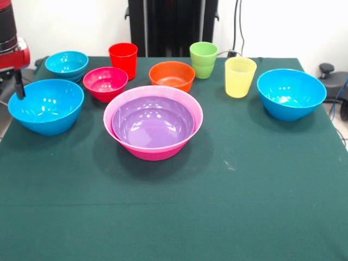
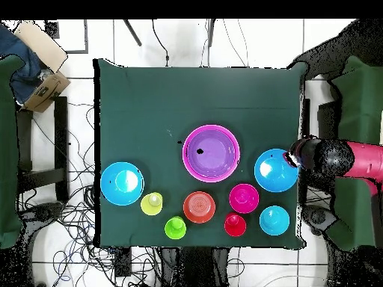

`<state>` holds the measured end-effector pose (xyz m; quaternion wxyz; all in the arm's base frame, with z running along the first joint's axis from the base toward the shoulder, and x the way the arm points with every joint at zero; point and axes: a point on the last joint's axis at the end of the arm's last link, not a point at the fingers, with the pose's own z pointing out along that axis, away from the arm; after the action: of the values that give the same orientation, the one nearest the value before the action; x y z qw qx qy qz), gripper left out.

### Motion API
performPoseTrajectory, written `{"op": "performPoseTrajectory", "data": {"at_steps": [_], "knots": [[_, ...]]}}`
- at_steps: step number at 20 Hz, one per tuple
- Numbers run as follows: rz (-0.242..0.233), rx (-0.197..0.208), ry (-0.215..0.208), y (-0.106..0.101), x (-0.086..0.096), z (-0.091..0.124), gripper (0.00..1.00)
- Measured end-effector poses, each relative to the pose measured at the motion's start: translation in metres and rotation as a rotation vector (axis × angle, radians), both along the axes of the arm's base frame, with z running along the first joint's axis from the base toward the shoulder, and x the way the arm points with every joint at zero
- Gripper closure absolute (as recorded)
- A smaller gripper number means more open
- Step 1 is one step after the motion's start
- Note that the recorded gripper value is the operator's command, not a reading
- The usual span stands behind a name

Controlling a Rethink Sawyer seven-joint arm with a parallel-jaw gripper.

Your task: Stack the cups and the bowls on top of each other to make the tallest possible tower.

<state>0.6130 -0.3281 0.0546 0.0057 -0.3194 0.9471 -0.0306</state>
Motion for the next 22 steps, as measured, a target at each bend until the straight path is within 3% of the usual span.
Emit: {"op": "performPoseTrajectory", "data": {"at_steps": [11,22], "knots": [[-0.032,0.050,0.023,-0.005,-0.016,-0.026,0.00],[-0.033,0.082,0.029,0.004,-0.020,-0.043,0.00]]}}
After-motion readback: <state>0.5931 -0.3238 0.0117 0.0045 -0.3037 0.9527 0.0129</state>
